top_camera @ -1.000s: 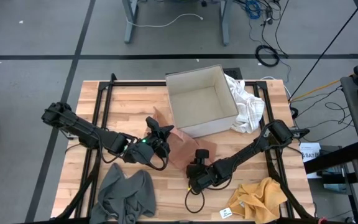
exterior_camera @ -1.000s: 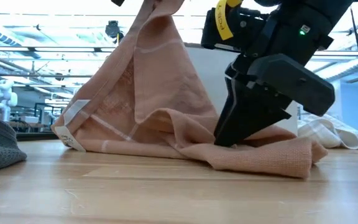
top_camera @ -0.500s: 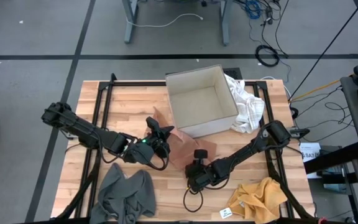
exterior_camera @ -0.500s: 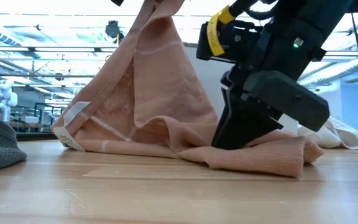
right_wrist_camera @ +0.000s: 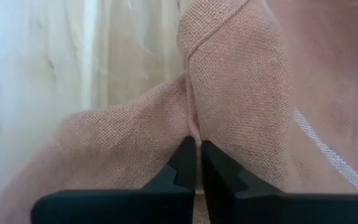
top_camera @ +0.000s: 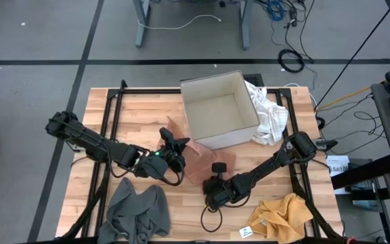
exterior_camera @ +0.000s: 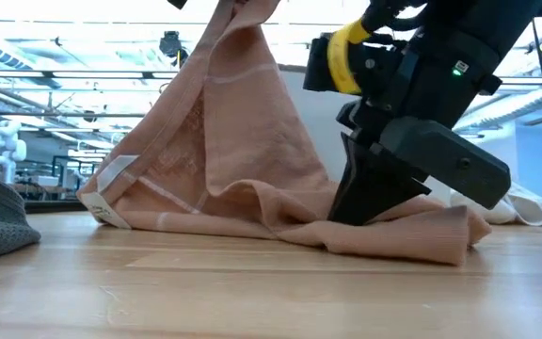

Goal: Fold towel
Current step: Fold the brown towel

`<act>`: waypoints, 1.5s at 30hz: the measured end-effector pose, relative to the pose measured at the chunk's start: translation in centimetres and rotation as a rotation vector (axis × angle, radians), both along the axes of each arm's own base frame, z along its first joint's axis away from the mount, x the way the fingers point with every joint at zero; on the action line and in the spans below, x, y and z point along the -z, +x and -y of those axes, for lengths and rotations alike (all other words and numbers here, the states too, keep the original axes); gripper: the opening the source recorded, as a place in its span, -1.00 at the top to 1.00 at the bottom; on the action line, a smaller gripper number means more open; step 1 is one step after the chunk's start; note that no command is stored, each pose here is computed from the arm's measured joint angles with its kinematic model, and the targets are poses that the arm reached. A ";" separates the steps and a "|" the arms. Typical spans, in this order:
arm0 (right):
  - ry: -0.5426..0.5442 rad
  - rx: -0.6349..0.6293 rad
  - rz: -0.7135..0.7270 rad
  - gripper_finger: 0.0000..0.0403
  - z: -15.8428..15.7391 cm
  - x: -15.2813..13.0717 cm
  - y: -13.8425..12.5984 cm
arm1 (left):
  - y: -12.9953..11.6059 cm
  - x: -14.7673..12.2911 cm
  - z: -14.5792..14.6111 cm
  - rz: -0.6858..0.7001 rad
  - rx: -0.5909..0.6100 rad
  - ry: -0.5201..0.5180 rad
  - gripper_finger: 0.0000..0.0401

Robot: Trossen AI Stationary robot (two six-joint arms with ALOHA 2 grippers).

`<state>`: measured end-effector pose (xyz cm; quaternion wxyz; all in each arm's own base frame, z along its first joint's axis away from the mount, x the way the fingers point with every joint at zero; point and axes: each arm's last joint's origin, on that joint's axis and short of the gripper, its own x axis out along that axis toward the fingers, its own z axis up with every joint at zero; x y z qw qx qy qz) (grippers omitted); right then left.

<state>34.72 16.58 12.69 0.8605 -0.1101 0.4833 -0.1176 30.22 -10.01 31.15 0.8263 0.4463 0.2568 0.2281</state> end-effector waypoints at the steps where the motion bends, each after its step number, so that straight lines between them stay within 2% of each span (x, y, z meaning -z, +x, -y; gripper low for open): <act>1: -0.008 -0.001 -0.006 0.98 0.0 -0.2 -0.2 | 0.0 0.0 0.0 0.000 0.000 0.000 1.00; 6: 0.006 -0.013 0.026 0.99 -0.3 -3.0 -1.2 | 0.0 0.0 0.0 -0.001 0.000 0.001 1.00; 9: 0.056 -0.037 0.063 0.99 -0.6 -5.5 -2.1 | 0.0 0.0 0.0 -0.001 0.000 0.001 1.00; 12: 0.148 -0.065 0.078 1.00 -0.8 -8.0 -3.3 | -0.1 0.0 0.2 -0.001 0.006 0.001 1.00; 16: 0.348 -0.133 0.027 1.00 -1.1 -10.6 -5.0 | -0.4 0.2 0.9 -0.018 0.031 0.007 1.00; 21: 0.431 -0.152 -0.051 1.00 -1.9 -11.2 -6.6 | -1.1 0.7 2.0 -0.045 0.055 -0.015 1.00; 28: 0.401 -0.178 -0.123 0.99 -3.8 -8.7 -6.5 | -2.1 1.7 2.9 -0.082 0.079 -0.112 1.00; 34: 0.302 -0.184 -0.149 1.00 -4.4 -7.7 -7.2 | -2.7 1.8 3.6 -0.092 0.098 -0.108 1.00; 39: 0.292 -0.198 -0.098 1.00 -4.5 -10.0 -8.7 | -3.3 0.8 4.8 -0.074 0.092 -0.033 1.00; 45: 0.299 -0.244 0.098 1.00 -3.4 -15.8 -12.0 | -4.3 -3.6 7.0 0.007 0.099 0.051 1.00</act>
